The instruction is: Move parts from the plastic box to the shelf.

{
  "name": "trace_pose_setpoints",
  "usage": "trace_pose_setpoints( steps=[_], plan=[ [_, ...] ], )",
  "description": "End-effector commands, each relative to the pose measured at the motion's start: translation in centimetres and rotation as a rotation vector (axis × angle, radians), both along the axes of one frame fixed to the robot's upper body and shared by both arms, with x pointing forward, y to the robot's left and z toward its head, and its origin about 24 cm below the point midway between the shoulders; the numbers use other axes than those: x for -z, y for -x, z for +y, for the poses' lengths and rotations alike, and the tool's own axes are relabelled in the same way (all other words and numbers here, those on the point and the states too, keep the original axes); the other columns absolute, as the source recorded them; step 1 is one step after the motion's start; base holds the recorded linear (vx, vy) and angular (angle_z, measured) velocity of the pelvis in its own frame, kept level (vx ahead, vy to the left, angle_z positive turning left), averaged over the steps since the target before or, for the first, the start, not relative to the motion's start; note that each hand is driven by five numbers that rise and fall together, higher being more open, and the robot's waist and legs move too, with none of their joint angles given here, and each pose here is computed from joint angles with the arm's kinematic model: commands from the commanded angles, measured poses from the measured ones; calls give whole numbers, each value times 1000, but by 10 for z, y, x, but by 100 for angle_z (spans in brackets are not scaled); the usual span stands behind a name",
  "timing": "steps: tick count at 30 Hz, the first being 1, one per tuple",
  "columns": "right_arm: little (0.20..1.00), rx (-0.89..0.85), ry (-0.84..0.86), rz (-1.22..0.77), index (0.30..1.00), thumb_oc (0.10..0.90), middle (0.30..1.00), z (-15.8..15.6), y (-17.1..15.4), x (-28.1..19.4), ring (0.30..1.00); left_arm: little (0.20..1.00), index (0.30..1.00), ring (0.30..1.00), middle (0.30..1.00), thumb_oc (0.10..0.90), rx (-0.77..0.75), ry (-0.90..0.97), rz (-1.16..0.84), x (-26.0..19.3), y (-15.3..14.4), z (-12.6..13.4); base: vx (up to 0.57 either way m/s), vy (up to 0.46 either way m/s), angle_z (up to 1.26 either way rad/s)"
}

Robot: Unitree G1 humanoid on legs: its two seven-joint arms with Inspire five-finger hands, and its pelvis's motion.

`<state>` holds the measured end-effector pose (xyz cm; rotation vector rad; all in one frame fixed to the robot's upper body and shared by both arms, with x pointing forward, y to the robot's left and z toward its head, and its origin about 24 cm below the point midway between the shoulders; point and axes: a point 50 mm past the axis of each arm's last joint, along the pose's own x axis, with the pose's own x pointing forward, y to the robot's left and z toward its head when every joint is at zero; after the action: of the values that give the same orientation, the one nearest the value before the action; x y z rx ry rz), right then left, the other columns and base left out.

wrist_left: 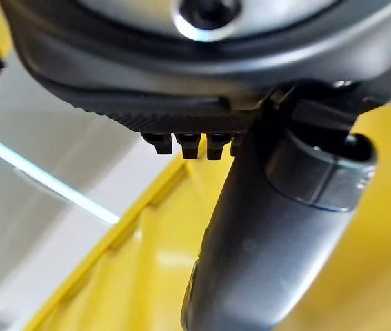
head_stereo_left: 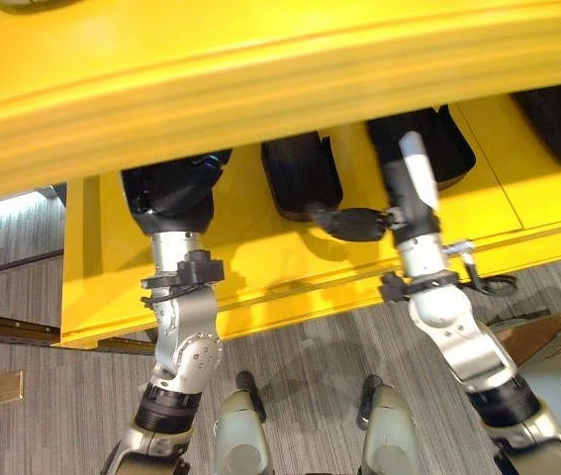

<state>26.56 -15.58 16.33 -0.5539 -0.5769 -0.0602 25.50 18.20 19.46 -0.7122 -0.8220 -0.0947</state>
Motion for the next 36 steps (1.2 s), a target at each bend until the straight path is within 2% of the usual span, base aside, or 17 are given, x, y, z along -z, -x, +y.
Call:
trace_pose_setpoints(
  steps=[1,4,8,14,25,28,30,36],
  plan=[
    [1000,118,39,-329,1000,900,1000,-14,26,-36,1000,1000,1000,1000,1000,900,-31,-72,-200,-24,23,10,52,-37,-16],
    [1000,219,98,-300,1000,900,1000,-32,28,-31,1000,1000,1000,1000,1000,900,-62,-103,-167,-19,26,21,45,-35,-4],
    [1000,310,180,-223,1000,900,1000,-50,21,-26,1000,1000,1000,1000,1000,900,-50,-219,-160,-20,23,22,33,-13,-6],
    [1000,447,304,-121,1000,900,1000,-80,17,-14,1000,1000,1000,1000,1000,900,-14,-155,-106,-15,18,34,37,2,-3],
    [1000,410,331,9,1000,900,1000,-92,23,0,1000,1000,1000,1000,1000,900,10,-303,48,2,8,29,29,-32,-5],
    [1000,416,328,-1,1000,900,1000,-93,22,-2,1000,1000,1000,1000,1000,900,59,-338,89,7,5,24,36,-78,-2],
    [1000,410,303,23,1000,900,1000,-93,19,0,1000,1000,1000,1000,1000,900,111,-279,104,10,5,23,37,-86,1],
    [1000,400,294,4,1000,900,1000,-90,18,-2,1000,1000,1000,1000,1000,900,220,-270,98,13,4,13,32,-66,0]
  ],
)
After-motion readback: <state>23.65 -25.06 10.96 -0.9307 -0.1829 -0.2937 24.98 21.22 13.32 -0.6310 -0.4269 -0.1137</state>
